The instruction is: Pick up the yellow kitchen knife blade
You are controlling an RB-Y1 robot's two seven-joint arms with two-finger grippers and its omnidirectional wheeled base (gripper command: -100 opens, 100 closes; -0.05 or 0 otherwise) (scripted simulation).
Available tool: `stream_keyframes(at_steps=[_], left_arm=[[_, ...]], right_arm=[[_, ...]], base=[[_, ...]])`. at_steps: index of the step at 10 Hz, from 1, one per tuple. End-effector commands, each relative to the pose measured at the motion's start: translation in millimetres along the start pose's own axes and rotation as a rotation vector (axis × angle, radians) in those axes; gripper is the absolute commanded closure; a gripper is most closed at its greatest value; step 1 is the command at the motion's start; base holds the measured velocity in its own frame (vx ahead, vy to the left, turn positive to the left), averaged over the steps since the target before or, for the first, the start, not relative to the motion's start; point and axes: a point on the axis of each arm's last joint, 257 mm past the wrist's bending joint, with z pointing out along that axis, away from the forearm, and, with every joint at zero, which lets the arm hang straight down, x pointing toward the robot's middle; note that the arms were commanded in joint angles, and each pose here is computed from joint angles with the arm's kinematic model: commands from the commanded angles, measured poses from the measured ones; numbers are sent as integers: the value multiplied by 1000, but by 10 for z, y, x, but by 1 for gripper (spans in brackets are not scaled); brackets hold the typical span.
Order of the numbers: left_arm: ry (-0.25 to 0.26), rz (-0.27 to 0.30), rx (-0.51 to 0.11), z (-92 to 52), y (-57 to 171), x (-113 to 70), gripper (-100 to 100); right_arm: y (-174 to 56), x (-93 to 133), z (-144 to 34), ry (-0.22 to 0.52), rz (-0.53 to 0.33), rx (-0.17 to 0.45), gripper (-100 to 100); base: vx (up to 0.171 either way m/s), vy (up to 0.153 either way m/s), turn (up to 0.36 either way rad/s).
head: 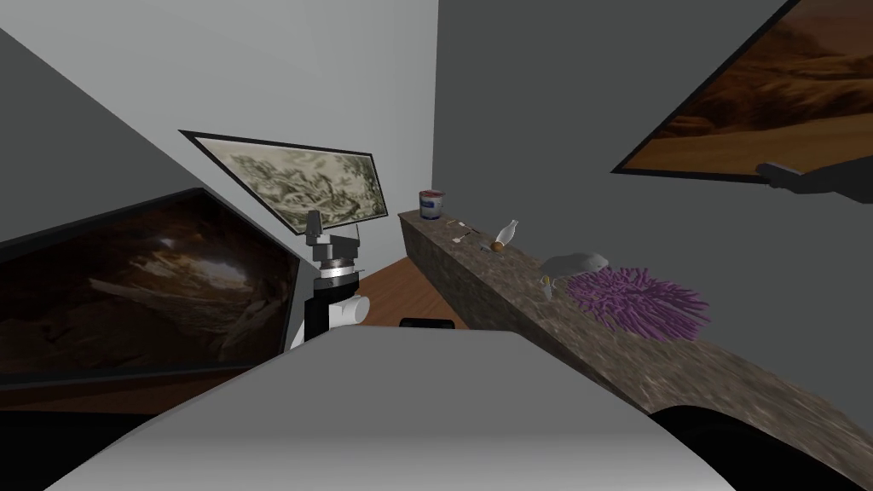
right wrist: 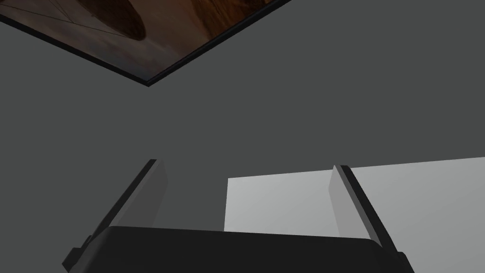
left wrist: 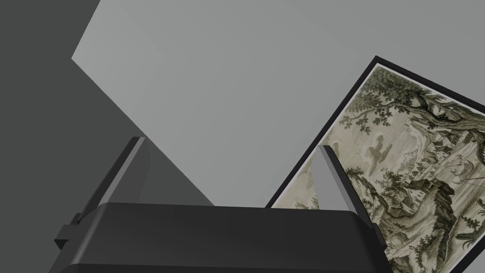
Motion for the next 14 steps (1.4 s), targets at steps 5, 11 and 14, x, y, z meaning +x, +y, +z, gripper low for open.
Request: stream_keyframes(at_steps=[5,11,14], left_arm=[[0,0,0,0,0,0,0],[0,0,0,0,0,0,0],[0,0,0,0,0,0,0]], right_arm=[[-277,-297,154,-69,89,88,-100],[-496,-351,174,-95,231,175,-100],[-604,-578,303,-148,257,211,-100]], base=[[0,-5,-39],[-1,-7,-10],[-3,-8,-58]])
